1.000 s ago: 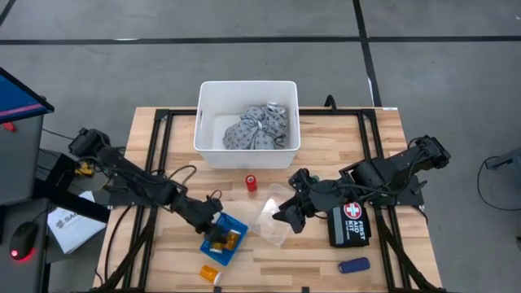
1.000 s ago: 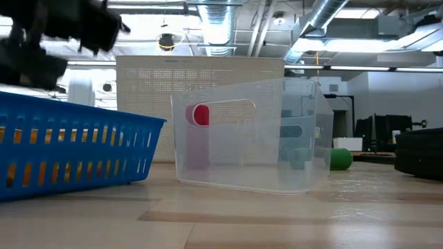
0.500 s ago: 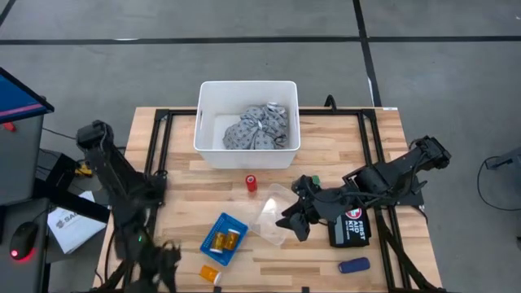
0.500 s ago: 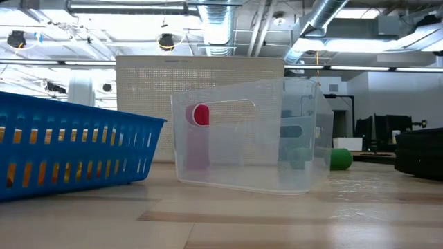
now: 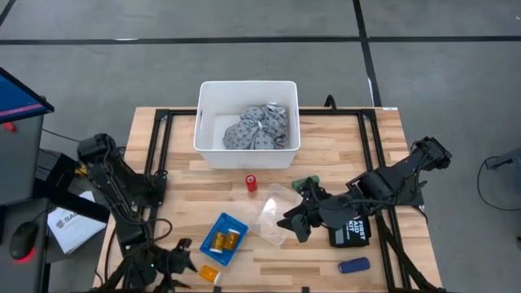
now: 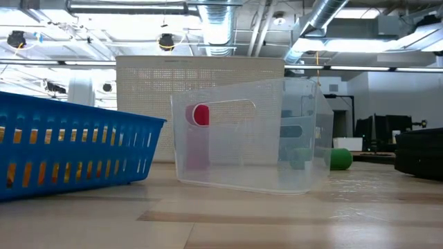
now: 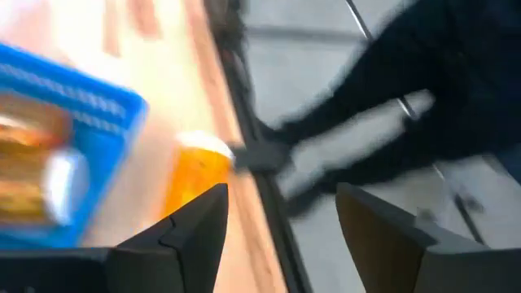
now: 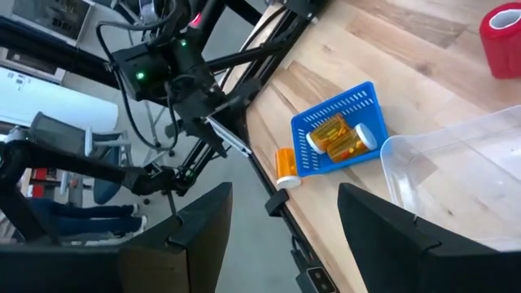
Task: Pick & Place Medicine items
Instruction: Put the yellow bottle into the blue bin
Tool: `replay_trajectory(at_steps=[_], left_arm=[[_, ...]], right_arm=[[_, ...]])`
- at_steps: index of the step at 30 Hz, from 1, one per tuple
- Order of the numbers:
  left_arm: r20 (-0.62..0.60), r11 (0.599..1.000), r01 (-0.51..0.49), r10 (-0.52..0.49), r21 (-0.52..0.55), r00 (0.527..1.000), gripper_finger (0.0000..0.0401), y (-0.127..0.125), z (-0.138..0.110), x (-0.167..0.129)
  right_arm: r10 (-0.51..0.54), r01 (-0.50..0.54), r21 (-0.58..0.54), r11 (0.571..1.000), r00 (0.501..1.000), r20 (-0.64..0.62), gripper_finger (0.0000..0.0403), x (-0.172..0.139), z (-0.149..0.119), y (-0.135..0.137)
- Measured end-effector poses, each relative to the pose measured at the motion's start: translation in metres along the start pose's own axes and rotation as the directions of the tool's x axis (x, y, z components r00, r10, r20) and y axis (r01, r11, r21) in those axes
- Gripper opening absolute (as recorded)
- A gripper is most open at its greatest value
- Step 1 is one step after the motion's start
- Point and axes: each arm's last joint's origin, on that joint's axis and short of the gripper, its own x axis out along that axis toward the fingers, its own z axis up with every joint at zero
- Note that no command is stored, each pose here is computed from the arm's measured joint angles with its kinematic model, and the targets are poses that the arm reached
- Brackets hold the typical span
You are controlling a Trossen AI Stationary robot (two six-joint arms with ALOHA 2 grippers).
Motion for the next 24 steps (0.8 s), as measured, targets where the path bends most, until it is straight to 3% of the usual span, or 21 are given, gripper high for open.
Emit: replay_trajectory(at_steps=[2, 13, 24], left_arm=[[0.040, 0.999, -0.036, 0.036, -0.002, 0.999, 0.0225, 0.001, 0.001, 0.000], [0.019, 0.980, -0.180, 0.179, 0.080, 0.984, 0.0223, 0.007, -0.024, 0.033], [-0.034, 0.962, -0.245, 0.251, 0.120, 0.967, 0.0250, 0.013, -0.045, 0.056]], right_arm=[[-0.005, 0.005, 0.005, 1.000, 1.000, 0.007, 0.0221, 0.001, 0.003, -0.001], [-0.014, 0.013, 0.027, 1.000, 1.000, 0.019, 0.0221, 0.003, 0.009, -0.003], [-0.050, 0.052, 0.057, 0.997, 0.998, -0.023, 0.0221, 0.003, 0.006, -0.007]])
